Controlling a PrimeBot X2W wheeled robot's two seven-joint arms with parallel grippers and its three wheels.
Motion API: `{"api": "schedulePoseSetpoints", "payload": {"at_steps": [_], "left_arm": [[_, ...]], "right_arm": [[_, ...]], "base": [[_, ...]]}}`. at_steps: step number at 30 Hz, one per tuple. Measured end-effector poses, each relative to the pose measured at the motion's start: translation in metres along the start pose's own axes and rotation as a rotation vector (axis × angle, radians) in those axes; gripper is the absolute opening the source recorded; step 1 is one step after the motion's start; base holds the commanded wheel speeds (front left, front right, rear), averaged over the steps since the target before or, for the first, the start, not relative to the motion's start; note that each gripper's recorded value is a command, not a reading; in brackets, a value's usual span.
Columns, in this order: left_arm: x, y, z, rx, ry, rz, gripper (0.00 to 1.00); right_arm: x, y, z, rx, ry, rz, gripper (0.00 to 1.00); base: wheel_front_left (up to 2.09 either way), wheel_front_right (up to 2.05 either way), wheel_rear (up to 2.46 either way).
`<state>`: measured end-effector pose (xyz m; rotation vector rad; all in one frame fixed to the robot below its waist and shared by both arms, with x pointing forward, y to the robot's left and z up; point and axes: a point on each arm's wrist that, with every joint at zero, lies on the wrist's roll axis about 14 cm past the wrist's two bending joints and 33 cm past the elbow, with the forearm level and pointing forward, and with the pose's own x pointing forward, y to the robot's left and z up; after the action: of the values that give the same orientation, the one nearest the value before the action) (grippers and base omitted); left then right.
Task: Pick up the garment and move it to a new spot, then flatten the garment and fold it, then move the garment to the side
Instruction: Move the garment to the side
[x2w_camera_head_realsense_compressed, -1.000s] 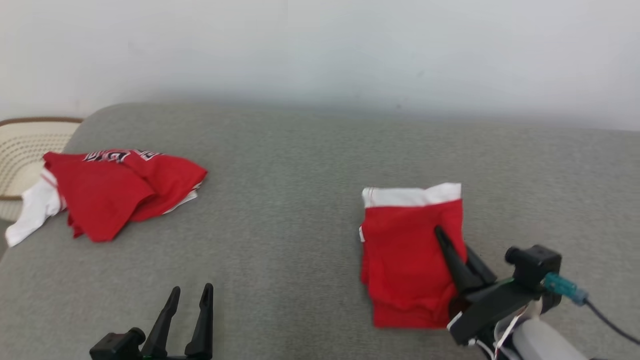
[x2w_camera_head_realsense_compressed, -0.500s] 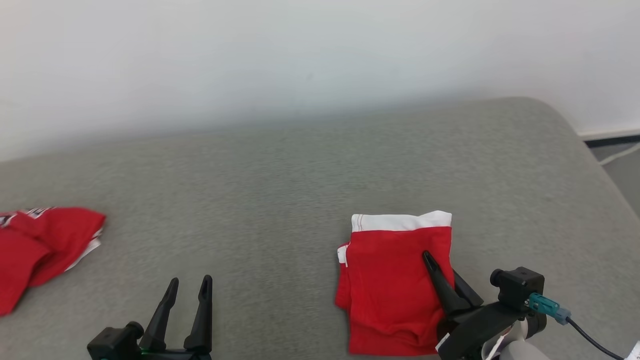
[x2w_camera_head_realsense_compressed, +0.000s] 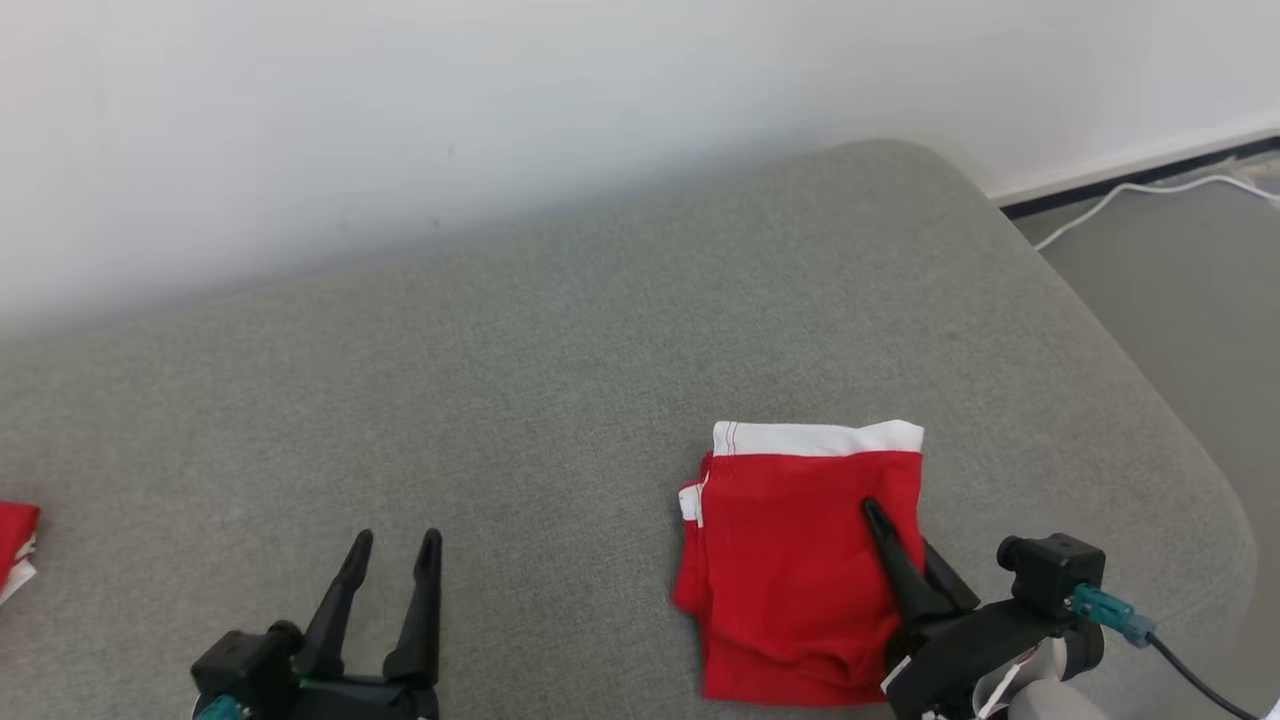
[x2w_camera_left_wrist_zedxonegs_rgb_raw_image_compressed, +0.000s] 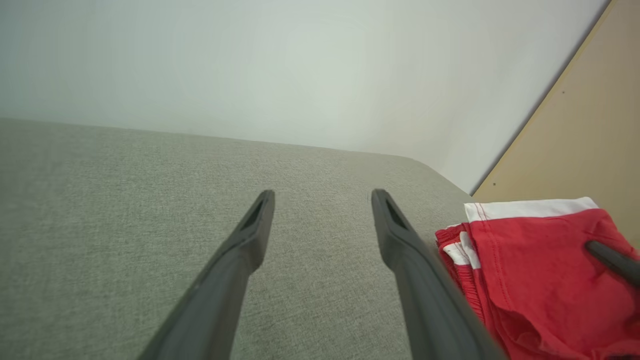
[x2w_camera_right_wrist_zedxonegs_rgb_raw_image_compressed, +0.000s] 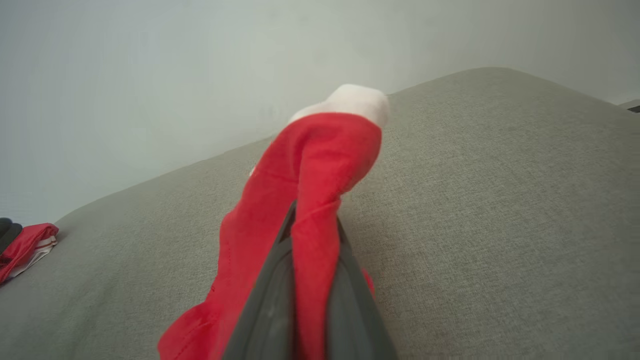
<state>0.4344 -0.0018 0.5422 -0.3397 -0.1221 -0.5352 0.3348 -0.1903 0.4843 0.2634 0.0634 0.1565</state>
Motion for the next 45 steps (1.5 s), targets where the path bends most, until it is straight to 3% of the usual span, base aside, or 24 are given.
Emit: {"api": "schedulePoseSetpoints", "payload": {"at_steps": [8,16,26,34,45], "left_arm": [[0.017,-0.011,-0.001,0.028,-0.02,-0.062,1.0],[0.019,0.011,-0.009,0.049,-0.011,-0.027,1.0],[0.016,0.05,-0.015,0.079,-0.003,0.052,1.0],[0.001,0.083,-0.022,0.102,0.027,0.138,1.0],[-0.012,0.104,-0.023,0.125,0.04,0.197,1.0]], "right_arm": [[0.018,-0.04,0.012,-0.059,-0.002,-0.087,0.0],[0.07,-0.087,0.038,-0.259,0.024,-0.13,0.0],[0.119,-0.159,0.056,-0.409,0.08,-0.274,0.0],[0.148,-0.185,0.053,-0.47,0.113,-0.344,0.0],[0.159,-0.209,0.059,-0.531,0.106,-0.435,0.0]], "base": [[0.0,0.0,0.0],[0.0,0.0,0.0],[0.0,0.0,0.0],[0.0,0.0,0.0],[0.0,0.0,0.0]]}}
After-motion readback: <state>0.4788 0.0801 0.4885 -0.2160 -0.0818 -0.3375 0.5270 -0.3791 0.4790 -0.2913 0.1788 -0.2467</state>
